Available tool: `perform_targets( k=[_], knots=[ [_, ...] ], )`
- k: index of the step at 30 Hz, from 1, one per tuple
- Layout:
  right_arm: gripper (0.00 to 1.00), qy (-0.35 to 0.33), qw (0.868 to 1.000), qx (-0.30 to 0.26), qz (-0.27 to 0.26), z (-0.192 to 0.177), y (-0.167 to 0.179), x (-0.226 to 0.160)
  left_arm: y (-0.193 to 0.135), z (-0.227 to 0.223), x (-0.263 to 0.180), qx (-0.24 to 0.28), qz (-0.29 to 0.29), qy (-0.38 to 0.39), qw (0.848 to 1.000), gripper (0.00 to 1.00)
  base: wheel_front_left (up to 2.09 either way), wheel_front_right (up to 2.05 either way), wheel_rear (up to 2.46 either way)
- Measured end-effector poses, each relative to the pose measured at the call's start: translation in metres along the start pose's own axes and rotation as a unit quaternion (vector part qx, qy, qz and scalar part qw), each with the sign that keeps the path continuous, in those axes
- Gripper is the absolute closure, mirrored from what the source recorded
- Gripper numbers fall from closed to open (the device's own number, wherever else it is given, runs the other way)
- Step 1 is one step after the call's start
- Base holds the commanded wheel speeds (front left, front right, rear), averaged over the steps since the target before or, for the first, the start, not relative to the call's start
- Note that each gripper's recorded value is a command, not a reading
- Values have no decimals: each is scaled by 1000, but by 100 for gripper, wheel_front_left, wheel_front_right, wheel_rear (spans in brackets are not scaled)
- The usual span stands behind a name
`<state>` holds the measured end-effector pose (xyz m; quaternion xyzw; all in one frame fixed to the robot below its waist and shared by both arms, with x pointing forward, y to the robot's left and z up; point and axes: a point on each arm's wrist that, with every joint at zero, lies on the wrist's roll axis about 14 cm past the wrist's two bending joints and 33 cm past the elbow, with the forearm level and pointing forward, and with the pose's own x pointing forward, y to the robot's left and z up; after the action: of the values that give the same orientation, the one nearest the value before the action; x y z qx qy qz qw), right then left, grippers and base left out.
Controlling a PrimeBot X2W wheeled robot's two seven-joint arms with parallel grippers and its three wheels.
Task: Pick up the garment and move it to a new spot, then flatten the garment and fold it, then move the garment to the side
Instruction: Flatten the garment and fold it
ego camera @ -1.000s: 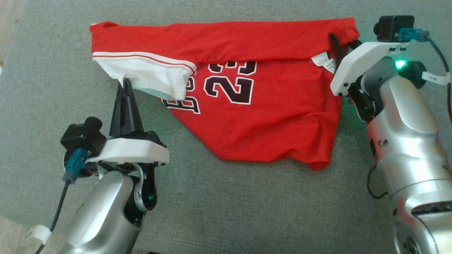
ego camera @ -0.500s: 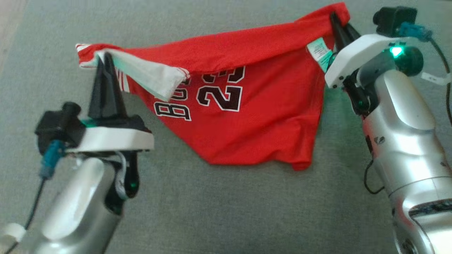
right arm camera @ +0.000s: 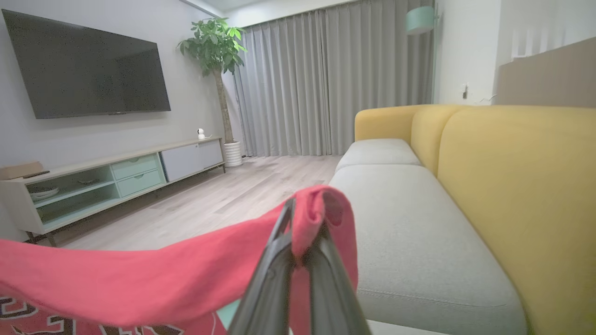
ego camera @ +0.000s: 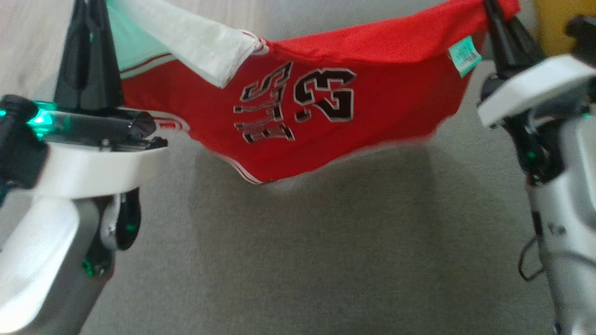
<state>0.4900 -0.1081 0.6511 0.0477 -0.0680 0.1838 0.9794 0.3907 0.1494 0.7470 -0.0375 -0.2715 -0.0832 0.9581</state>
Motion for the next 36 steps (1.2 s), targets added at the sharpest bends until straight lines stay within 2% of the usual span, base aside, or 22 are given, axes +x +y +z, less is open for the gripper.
perform_targets(
  k=[7,12,16,21,25,31,36],
  knots=[
    [100,-67,997,-35,-34,78,-8,-84,-37,90,-6,19,-63,-104,992,100,0,0,0],
    [100,-92,992,-55,-64,108,-15,-116,-49,115,-1,26,-88,-130,987,100,0,0,0],
    [100,-73,994,-39,-71,103,-17,-119,-56,102,11,21,-111,-108,988,100,0,0,0],
    [100,-7,996,-23,-81,61,-31,-99,-58,51,36,4,-127,-49,991,100,0,0,0],
    [100,44,995,-13,-89,24,-48,-64,-55,15,69,12,-139,-31,990,100,0,0,0],
    [100,50,994,-37,-88,14,-67,10,-51,-31,129,48,-152,-18,987,100,0,0,0],
    [100,58,993,-53,-91,3,-75,58,-39,-36,171,80,-135,-48,986,100,0,0,0]
  ],
)
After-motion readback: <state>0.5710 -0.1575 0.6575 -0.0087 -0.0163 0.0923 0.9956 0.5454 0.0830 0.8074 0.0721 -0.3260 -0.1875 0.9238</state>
